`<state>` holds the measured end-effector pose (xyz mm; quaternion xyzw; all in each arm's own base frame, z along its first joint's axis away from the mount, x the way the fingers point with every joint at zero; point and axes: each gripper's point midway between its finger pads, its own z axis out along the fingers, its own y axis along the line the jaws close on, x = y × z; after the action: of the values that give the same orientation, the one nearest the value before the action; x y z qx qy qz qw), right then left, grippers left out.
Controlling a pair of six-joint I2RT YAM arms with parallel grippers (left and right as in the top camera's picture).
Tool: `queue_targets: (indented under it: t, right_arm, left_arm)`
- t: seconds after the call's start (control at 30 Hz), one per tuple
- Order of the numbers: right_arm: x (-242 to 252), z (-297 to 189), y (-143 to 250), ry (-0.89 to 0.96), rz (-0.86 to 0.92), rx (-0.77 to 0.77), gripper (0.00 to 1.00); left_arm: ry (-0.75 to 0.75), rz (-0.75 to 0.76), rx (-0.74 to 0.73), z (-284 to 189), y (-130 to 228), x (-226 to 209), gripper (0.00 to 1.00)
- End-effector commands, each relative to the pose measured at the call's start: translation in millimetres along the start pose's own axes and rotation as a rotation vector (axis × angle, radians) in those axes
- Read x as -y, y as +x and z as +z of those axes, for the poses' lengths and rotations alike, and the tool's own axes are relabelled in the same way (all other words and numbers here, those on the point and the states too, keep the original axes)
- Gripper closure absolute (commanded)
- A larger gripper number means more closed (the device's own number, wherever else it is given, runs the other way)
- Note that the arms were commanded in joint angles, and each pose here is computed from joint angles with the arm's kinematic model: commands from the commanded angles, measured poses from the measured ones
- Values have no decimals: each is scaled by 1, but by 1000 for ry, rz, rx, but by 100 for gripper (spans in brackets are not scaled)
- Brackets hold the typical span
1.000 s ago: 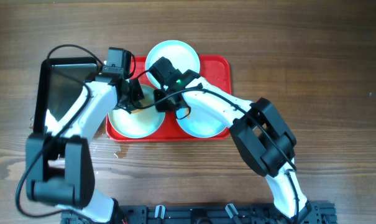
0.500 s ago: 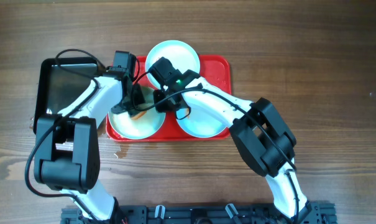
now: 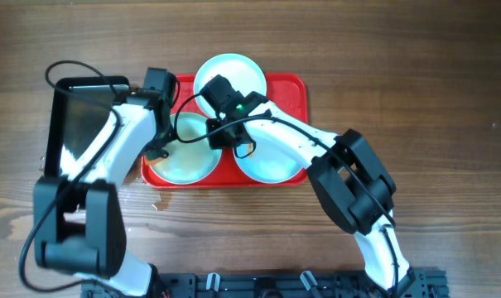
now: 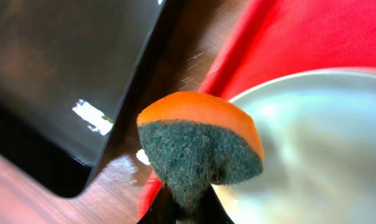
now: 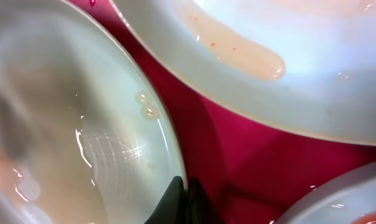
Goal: Clean dirty plates on tray and stack at the side
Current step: 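Hold the plate rim with the right gripper and scrub with the left sponge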
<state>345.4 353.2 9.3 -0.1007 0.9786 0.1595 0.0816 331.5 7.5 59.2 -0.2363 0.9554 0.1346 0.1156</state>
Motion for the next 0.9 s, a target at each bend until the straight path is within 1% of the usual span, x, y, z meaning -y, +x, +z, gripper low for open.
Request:
queue_targets:
  t: [0.0,0.03,0.13,0.3,0.37,0.47,0.6,0.63,0.77,0.8,0.87]
  right_arm:
    - [14,11,6,41,5,-22,96]
    - [14,11,6,41,7,-22,96]
    - [14,11,6,37,12,-24,96]
    - [12,11,7,27,13,-29,96]
    - [12,11,7,27,13,-29,96]
    - [13,11,7,29,13,-31,96]
    - [14,11,7,30,15,-32,96]
    - [14,11,7,30,15,-32,96]
    - [14,11,7,30,15,-31,96]
    - [14,11,7,30,15,-32,96]
    - [14,11,7,30,14,-32,96]
  left_arm:
    - [230,6,-44,-13,1,41,96]
    - [305,10,-88,-11,9,55,96]
    - [414,18,-155,-3,24,78,96]
    - [485,17,-239,18,45,96,96]
    - [477,17,-259,27,52,96,96]
    - [414,21,-273,36,58,85,96]
    - [257,36,-271,45,64,56,96]
    - [159,48,-256,48,64,37,96]
    - [-38,74,-190,52,56,1,96]
    - [-150,84,-119,52,43,-18,96]
    - [-211,67,-80,48,35,-28,96]
